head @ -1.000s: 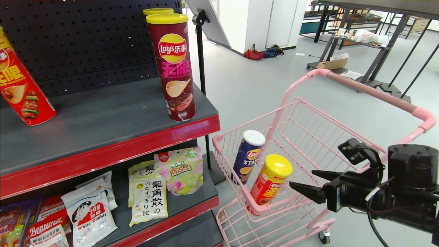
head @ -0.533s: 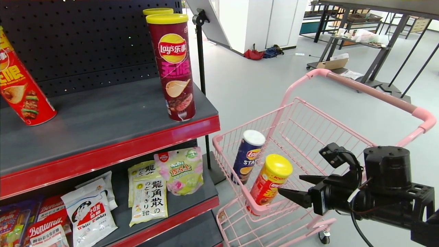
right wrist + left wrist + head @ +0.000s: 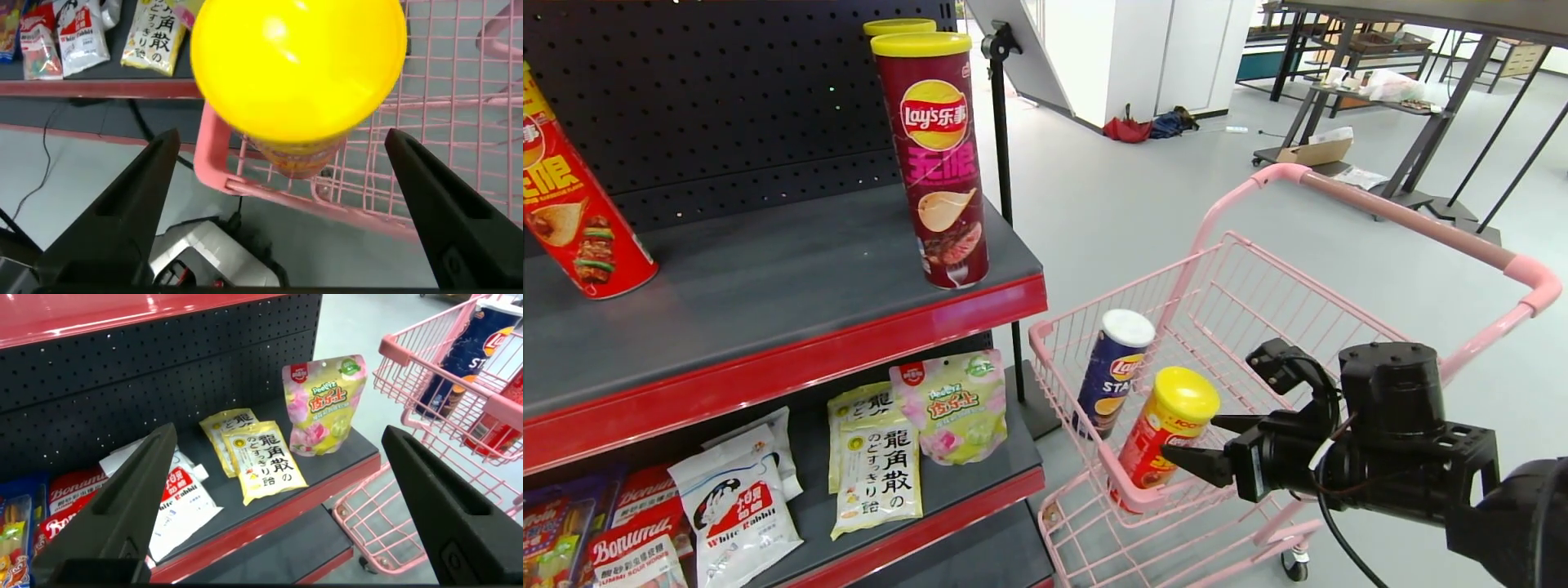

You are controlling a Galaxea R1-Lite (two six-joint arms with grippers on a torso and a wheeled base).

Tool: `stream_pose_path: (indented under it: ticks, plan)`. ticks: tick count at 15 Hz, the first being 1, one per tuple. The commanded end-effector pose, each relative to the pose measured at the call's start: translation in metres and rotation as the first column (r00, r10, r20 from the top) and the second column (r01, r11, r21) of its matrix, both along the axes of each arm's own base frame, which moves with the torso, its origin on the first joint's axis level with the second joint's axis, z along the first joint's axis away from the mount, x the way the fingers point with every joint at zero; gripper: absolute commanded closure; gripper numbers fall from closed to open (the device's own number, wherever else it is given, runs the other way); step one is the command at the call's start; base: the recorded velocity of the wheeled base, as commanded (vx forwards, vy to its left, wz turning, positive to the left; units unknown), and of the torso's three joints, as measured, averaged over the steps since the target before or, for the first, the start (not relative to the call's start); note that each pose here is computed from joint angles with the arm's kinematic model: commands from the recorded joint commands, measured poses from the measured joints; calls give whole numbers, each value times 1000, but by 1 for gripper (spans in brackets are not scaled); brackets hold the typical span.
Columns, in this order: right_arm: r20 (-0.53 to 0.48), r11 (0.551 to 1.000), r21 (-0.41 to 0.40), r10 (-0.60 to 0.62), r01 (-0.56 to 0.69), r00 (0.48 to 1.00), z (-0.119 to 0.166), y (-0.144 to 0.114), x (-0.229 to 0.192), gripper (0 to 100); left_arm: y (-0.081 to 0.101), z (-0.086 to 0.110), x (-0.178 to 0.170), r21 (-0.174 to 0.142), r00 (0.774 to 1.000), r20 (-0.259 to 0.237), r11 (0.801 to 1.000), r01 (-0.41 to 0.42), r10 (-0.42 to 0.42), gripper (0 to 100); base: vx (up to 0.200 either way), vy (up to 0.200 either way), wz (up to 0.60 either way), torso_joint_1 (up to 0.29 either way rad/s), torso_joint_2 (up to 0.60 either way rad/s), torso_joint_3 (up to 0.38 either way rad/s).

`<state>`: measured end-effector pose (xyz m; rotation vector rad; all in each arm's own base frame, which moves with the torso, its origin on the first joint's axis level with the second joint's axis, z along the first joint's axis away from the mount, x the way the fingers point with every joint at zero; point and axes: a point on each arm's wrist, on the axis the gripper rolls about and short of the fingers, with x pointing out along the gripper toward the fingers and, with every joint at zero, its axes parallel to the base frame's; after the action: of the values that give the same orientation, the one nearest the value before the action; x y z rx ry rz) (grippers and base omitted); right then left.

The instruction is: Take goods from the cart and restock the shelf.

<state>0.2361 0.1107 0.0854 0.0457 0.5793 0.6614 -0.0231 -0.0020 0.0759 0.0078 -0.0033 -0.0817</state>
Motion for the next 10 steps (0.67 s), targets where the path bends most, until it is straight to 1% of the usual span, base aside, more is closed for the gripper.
stream_pose_path:
  ticks: [1,5,10]
  plan:
    - [-14,1000,-5,-5,5,1000,-9,4,12,0,0,0,0,0,1000,-1,1000,0,0,0,0,0,0,0,0,0]
    - [47,1000,16,-12,11,999,-26,10,28,0,0,0,0,0,1000,-3,1000,0,0,0,0,0,0,0,0,0]
    - [72,1000,28,-13,11,997,-26,14,35,0,0,0,0,0,1000,-1,1000,0,0,0,0,0,0,0,0,0]
